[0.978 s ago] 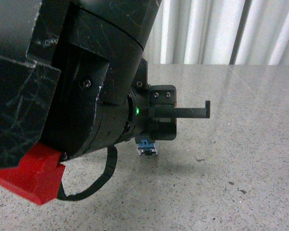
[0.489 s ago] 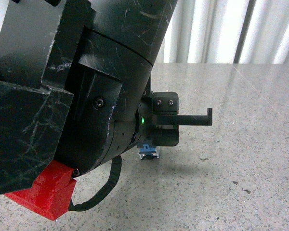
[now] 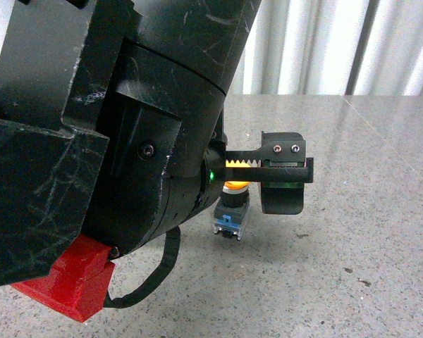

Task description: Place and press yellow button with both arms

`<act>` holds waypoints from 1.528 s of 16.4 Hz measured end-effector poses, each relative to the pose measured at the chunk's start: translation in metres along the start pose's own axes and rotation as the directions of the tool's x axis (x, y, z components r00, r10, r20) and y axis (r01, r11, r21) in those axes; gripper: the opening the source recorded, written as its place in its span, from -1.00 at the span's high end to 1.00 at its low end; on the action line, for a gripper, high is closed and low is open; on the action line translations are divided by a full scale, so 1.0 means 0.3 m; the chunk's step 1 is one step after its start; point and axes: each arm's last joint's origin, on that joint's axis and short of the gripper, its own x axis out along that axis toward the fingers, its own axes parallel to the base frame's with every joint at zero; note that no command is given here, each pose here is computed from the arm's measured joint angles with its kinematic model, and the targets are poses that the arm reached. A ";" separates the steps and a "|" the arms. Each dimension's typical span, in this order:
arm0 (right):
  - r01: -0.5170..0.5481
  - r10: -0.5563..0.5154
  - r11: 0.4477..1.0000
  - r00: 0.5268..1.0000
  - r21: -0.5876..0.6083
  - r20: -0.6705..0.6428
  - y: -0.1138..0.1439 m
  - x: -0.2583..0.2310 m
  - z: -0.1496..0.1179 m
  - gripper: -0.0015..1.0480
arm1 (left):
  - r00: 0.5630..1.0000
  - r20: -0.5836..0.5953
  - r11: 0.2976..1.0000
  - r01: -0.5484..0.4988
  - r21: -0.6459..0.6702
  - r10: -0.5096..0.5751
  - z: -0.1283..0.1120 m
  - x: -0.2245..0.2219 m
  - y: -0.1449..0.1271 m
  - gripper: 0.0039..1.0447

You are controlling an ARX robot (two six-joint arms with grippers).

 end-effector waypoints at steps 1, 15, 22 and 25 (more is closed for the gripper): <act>0.000 0.000 1.000 1.000 0.000 0.000 0.000 0.000 0.000 -0.87 | 1.000 0.005 1.000 0.001 -0.002 -0.001 0.006 -0.007 0.004 -0.87; 0.000 0.000 1.000 1.000 0.000 0.000 0.000 0.000 0.000 -0.87 | 0.851 0.486 0.974 -0.227 0.001 0.198 0.003 -0.718 0.562 0.01; 0.000 0.000 1.000 1.000 0.000 0.000 0.000 0.000 0.000 -0.87 | 0.840 0.515 0.979 -0.205 0.008 0.171 -0.156 -0.678 0.566 0.97; 0.000 0.000 1.000 1.000 0.000 0.000 0.000 0.000 0.000 -0.87 | 0.848 0.501 0.979 -0.205 0.008 0.173 -0.203 -0.659 0.570 0.97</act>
